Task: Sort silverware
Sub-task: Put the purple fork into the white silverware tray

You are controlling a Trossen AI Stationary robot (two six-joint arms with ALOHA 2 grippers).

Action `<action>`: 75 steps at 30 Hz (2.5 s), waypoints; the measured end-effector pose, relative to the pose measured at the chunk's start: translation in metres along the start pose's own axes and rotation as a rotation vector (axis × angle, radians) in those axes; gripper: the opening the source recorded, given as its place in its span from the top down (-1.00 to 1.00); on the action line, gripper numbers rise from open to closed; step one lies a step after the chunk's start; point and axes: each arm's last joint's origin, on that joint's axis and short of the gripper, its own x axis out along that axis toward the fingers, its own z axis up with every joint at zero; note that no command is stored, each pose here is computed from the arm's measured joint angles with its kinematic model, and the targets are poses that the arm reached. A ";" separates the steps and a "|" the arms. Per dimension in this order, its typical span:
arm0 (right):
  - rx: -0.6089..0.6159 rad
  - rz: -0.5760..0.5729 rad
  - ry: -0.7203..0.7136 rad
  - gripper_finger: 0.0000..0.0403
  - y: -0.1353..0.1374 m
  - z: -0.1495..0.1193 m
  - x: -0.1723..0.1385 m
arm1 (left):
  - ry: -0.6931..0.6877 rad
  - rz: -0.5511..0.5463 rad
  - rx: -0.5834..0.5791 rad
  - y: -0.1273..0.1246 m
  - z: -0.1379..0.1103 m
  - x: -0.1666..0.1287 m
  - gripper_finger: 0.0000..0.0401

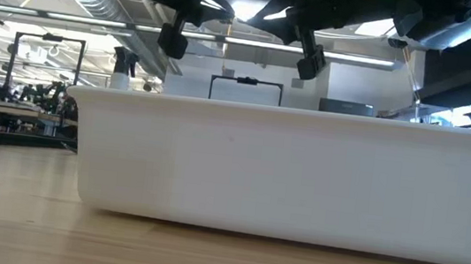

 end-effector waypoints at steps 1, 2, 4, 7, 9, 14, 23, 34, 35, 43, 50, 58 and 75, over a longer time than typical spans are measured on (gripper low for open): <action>0.000 0.000 0.000 1.00 0.000 0.000 0.000 | 0.000 0.000 -0.004 0.000 0.000 0.000 0.99; 0.000 0.000 0.000 1.00 0.000 0.000 0.000 | 0.000 0.000 -0.011 0.000 0.000 0.000 0.99; 0.000 0.001 0.002 1.00 0.000 0.000 0.000 | 0.000 0.000 -0.017 0.000 0.000 0.000 0.99; -0.007 -0.002 0.009 1.00 -0.001 -0.001 0.000 | 0.000 0.000 -0.019 0.000 0.000 0.000 0.99; -0.010 -0.004 0.014 1.00 -0.001 -0.001 0.000 | 0.000 0.000 -0.018 0.000 0.000 0.000 0.99; -0.028 -0.008 0.033 0.96 -0.002 -0.003 0.000 | 0.001 0.000 -0.018 0.000 0.000 0.000 0.99; -0.029 -0.004 0.039 0.63 -0.002 -0.003 0.000 | 0.007 -0.006 -0.017 0.000 0.000 0.000 0.99; -0.028 0.042 0.115 0.31 0.002 -0.011 -0.007 | 0.006 -0.005 -0.019 0.000 0.000 0.000 0.99; -0.029 0.037 0.108 0.29 0.002 -0.011 -0.008 | 0.006 -0.005 -0.019 0.000 0.000 0.000 0.99; 0.007 0.114 0.033 -0.01 0.010 0.001 -0.004 | 0.005 -0.005 0.001 0.000 0.000 0.000 0.99; 0.050 0.096 0.056 -0.22 0.001 0.004 0.005 | 0.005 -0.006 -0.002 0.000 0.000 0.000 0.99; 0.068 0.074 0.026 -0.17 -0.004 0.010 0.011 | 0.010 -0.009 -0.001 0.000 0.000 0.000 0.99; 0.107 0.074 0.023 0.29 -0.008 0.015 0.017 | 0.035 -0.029 0.025 -0.002 -0.003 -0.002 0.99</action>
